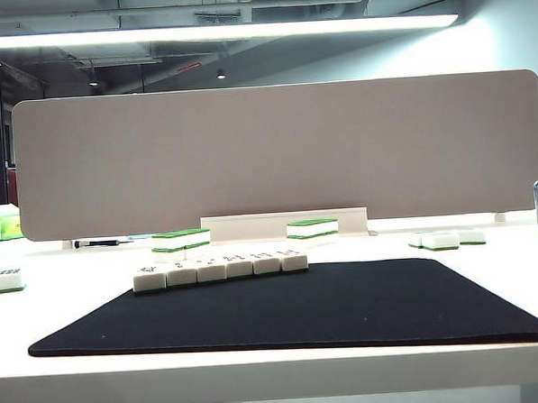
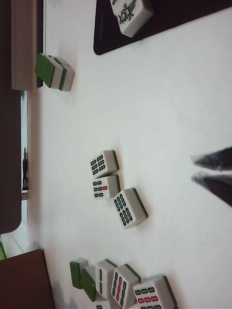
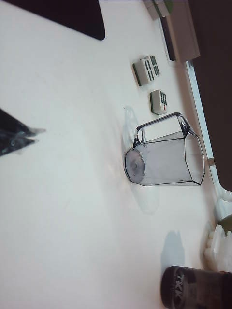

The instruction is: Align six mahjong tiles in a row on the table.

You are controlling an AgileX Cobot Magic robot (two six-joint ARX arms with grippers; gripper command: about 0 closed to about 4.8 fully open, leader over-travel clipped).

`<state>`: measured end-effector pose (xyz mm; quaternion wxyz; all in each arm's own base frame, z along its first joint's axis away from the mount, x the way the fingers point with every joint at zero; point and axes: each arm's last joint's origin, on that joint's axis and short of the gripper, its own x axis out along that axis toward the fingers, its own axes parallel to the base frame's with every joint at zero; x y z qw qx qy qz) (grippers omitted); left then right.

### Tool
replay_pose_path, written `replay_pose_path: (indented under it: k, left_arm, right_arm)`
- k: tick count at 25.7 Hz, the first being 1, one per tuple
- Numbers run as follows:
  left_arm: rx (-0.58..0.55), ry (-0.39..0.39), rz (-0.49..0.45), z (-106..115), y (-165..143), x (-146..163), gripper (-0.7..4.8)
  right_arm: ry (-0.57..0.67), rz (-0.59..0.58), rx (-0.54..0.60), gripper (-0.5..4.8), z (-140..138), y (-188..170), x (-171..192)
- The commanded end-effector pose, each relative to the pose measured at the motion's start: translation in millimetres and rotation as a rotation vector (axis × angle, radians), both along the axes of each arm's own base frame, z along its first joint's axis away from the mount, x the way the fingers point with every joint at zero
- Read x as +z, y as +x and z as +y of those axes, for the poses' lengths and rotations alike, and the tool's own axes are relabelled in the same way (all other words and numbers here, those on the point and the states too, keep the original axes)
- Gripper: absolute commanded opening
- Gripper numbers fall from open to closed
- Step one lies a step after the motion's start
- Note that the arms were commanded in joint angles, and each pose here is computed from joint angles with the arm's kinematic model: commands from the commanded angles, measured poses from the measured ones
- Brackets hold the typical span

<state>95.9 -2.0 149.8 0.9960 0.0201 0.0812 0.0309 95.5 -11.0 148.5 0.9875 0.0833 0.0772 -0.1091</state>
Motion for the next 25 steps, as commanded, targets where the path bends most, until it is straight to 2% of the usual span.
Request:
replay_pose_path:
  k: [1,25]
  left_arm:
    - [-0.005,0.0,0.009,-0.1,0.0,-1.1,0.18]
    - [-0.005,0.0,0.009,-0.1,0.0,-1.1,0.19]
  right_arm:
    - [-0.02,-0.004,0.003,-0.01,0.0,-0.4,0.4]
    - [-0.009,-0.007,0.01,-0.01,0.2,-0.3,0.6]
